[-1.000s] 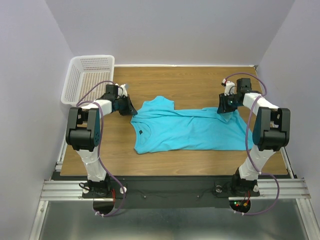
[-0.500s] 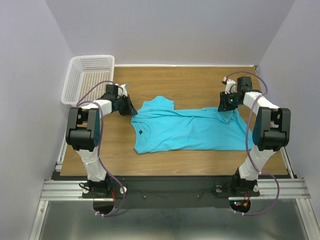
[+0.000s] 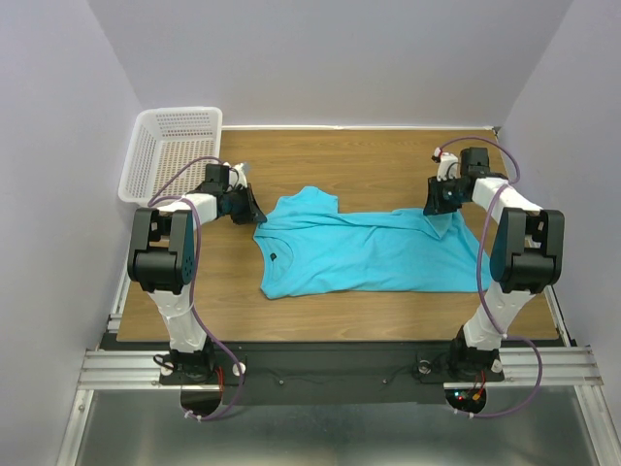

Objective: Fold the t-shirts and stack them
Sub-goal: Flatten the tshirt out

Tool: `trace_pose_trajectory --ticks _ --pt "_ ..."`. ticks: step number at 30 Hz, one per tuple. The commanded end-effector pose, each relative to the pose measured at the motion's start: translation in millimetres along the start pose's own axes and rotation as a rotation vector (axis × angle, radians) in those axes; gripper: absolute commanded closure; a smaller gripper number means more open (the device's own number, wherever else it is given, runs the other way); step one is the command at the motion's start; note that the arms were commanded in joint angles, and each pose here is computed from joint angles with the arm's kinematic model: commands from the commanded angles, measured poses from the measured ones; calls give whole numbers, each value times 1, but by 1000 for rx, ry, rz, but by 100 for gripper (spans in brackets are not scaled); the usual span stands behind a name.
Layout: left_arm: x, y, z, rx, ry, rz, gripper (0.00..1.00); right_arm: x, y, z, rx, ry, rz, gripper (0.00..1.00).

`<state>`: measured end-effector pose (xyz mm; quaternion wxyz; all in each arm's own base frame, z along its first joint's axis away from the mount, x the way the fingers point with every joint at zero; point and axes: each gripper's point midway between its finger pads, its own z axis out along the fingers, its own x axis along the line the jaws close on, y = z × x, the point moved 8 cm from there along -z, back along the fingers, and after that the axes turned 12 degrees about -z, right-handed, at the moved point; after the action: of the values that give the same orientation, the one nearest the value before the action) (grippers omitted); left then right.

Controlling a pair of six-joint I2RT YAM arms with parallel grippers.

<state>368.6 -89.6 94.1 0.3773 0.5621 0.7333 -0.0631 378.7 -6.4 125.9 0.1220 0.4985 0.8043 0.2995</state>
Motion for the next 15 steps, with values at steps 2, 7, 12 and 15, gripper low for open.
trace_pose_trajectory --ticks 2,7,12,15 --pt "-10 6 -14 -35 -34 41 100 2 13 -6 -41 -3 -24 71" --pt "-11 6 -14 -34 -35 41 100 6 4 -4 -25 14 -19 69" --pt "-11 6 -14 -36 -37 42 100 7 0 -3 -12 16 -18 72" --pt "-11 6 -14 -36 -35 41 100 6 -1 -2 -9 16 -17 76"
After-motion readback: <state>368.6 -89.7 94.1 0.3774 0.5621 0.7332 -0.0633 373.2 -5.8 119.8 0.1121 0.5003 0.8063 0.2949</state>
